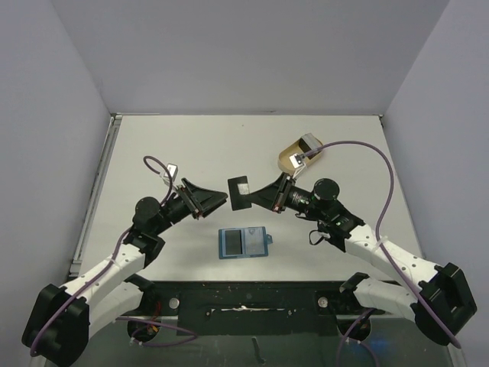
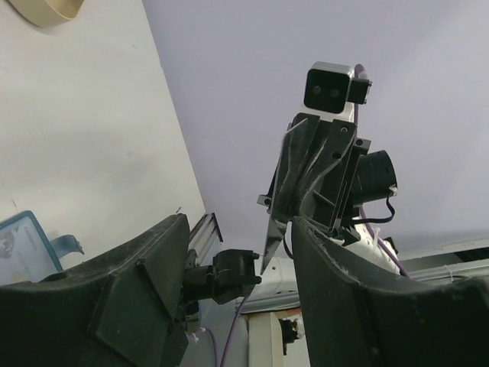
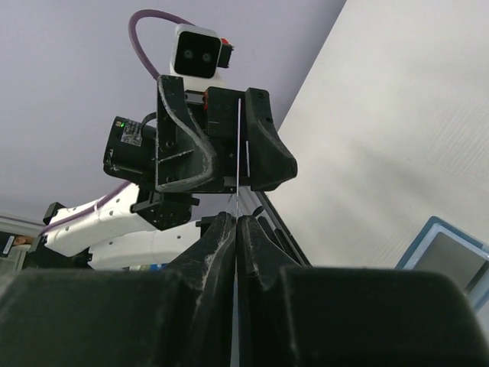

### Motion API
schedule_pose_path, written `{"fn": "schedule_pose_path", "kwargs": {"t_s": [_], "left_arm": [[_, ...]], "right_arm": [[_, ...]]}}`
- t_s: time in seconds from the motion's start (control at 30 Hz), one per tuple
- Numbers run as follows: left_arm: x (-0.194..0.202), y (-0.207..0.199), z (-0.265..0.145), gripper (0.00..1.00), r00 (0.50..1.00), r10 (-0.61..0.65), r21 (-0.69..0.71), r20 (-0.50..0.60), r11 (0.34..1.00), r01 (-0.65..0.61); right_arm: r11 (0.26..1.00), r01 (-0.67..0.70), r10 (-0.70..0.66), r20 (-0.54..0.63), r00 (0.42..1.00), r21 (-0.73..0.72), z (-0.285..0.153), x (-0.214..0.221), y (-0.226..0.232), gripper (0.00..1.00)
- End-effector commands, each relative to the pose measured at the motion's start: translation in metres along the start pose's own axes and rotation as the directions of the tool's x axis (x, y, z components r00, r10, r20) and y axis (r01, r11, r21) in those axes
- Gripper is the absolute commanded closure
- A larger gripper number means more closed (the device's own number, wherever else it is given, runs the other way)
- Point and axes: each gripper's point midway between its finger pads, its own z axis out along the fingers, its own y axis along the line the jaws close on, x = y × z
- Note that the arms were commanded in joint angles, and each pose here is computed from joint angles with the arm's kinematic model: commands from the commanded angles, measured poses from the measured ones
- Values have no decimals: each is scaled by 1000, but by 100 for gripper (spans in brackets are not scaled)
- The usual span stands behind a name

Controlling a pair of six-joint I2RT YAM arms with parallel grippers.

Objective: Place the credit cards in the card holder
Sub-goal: Pick up the credit card from the storage box.

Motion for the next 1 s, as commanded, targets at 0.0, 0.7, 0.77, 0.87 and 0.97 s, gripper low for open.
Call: {"fn": "schedule_pose_path", "kwargs": {"t_s": [0.0, 0.7, 0.77, 0.87, 0.97], "left_arm": [[1, -22, 1, 48, 1000, 25, 103, -18, 994, -23], [3, -1, 4, 100, 1000, -7, 63, -23, 998, 8], [4, 1, 4, 100, 1000, -7, 59, -26, 998, 8], [5, 15, 5, 100, 999, -2, -2, -36, 1000, 2], [7, 32, 4, 100, 999, 9, -69, -44, 998, -12]], "right_arm": [[995, 14, -14, 2, 1000, -100, 4, -3, 22, 99], [997, 40, -33, -99, 995, 65, 12, 19, -25, 81], [994, 57, -48, -105, 993, 89, 9, 19, -28, 74], [985, 84, -69, -103, 992, 151, 3, 17, -38, 65], [966, 130, -111, -94, 989, 222, -5, 12, -54, 59]]}}
